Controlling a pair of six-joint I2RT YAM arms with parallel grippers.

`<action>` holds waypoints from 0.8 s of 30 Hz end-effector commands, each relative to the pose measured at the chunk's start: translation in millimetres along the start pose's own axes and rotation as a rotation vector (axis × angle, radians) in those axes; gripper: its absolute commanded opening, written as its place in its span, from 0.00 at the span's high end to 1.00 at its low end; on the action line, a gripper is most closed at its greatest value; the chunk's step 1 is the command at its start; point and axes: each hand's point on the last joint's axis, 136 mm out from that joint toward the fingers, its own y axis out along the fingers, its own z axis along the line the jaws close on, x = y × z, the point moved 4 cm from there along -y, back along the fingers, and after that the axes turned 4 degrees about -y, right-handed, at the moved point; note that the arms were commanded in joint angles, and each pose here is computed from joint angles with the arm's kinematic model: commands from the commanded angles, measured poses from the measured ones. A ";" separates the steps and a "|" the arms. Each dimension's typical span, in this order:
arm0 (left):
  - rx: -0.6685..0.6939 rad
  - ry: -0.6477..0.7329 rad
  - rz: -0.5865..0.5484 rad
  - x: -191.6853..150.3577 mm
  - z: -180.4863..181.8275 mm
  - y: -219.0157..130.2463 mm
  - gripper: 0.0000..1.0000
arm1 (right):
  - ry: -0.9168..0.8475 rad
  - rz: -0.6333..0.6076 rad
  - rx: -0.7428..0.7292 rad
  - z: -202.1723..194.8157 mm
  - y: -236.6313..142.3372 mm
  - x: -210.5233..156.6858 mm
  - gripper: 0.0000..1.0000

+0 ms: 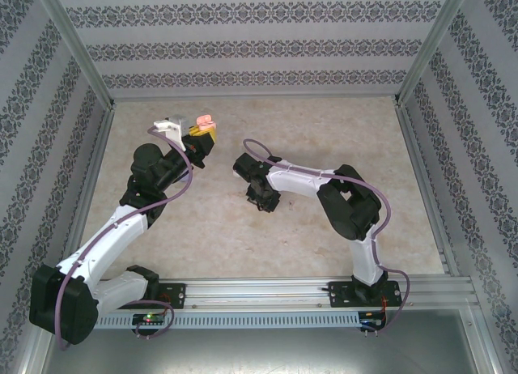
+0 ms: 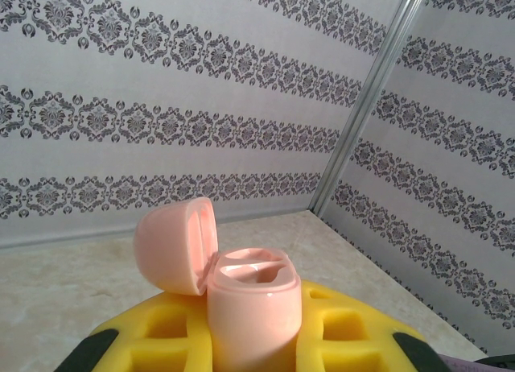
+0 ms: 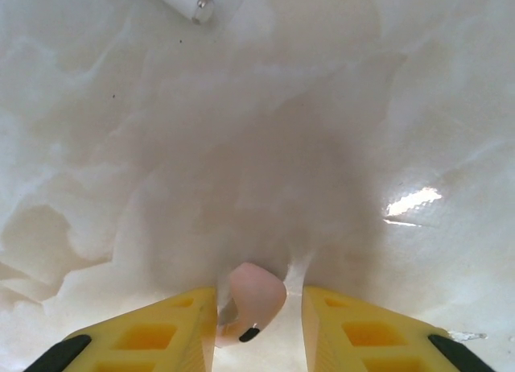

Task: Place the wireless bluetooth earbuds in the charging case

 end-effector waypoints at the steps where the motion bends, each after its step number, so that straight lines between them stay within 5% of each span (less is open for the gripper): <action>1: -0.040 0.000 -0.063 14.7 -11.7 -4.1 1.00 | 0.028 0.008 -0.027 -3.0 5.6 3.2 0.67; 16: -0.052 0.000 -0.057 14.4 -14.6 -1.3 1.00 | 0.024 -0.007 -0.022 -2.2 4.8 12.3 0.76; 24: -0.057 0.002 -0.054 15.0 -17.1 0.6 1.00 | 0.029 -0.012 -0.033 -7.5 5.8 17.7 0.69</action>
